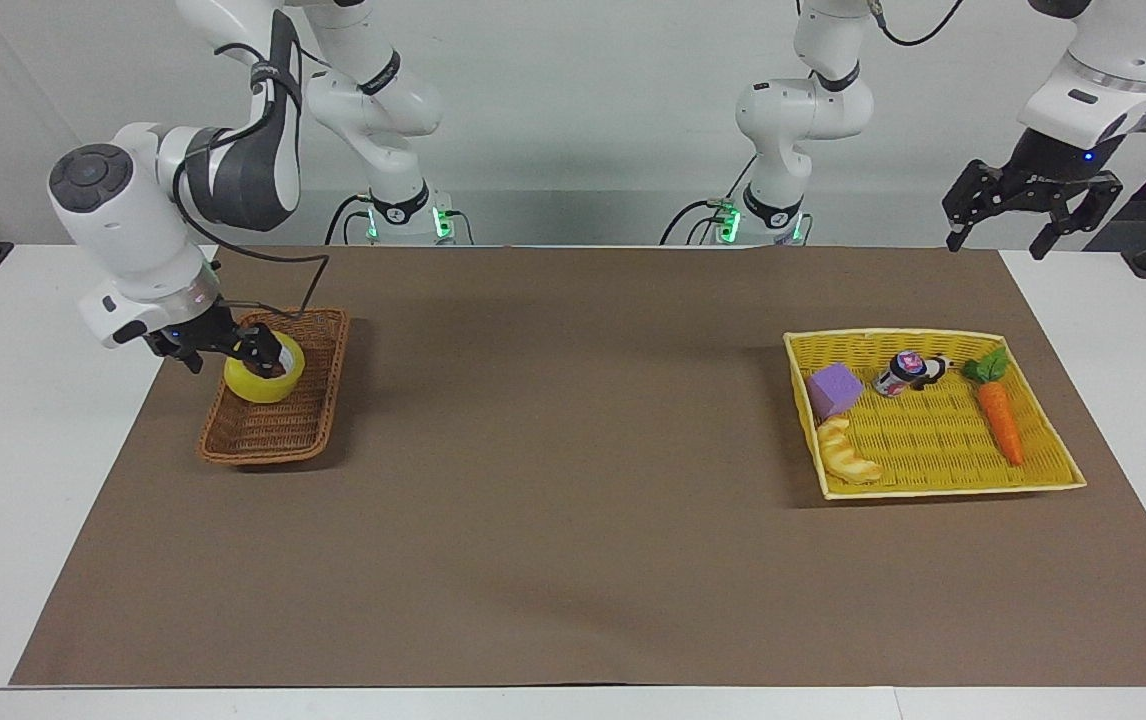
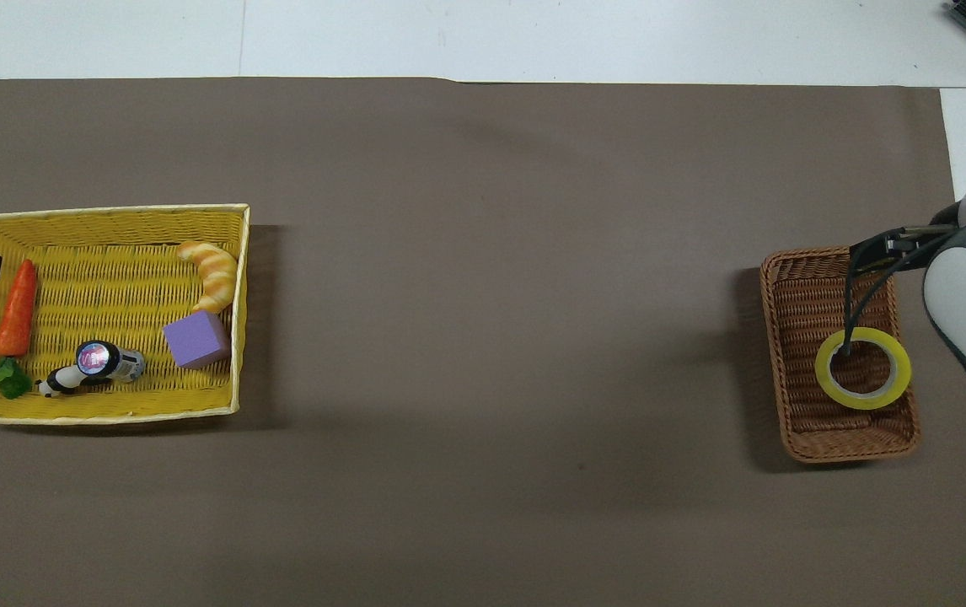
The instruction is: Move tape to another basket
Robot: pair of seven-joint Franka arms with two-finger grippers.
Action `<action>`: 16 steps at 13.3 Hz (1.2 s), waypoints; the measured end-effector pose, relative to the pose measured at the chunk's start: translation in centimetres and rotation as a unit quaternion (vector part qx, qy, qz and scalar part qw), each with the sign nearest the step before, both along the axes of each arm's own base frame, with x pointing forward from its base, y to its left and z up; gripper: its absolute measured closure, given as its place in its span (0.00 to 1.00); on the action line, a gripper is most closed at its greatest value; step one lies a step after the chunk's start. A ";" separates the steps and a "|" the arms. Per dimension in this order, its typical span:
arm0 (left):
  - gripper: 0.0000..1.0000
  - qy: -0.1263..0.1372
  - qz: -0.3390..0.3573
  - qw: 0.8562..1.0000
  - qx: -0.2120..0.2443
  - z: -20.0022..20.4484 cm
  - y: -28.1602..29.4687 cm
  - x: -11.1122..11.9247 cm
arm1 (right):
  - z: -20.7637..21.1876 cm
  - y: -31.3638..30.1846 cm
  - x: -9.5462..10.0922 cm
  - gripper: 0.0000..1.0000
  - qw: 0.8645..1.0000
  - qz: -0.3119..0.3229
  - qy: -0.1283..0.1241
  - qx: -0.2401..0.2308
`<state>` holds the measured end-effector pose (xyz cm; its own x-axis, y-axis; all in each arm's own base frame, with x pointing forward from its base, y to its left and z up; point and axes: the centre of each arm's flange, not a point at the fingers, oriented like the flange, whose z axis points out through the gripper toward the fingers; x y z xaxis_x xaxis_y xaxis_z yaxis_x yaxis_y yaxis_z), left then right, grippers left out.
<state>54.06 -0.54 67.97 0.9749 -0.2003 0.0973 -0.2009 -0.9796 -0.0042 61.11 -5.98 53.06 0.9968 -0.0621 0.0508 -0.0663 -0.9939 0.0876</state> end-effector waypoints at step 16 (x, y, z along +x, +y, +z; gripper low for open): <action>0.00 0.000 0.000 1.000 0.000 0.0 0.0 0.0 | 11.8 4.1 -6.3 0.00 0.998 0.021 0.048 0.027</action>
<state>54.06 -0.54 67.97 0.9749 -0.2004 0.0973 -0.2009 -0.9796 -0.0042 54.81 -1.86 64.86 0.9986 -0.0199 -0.0483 -0.0181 -0.9991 0.0374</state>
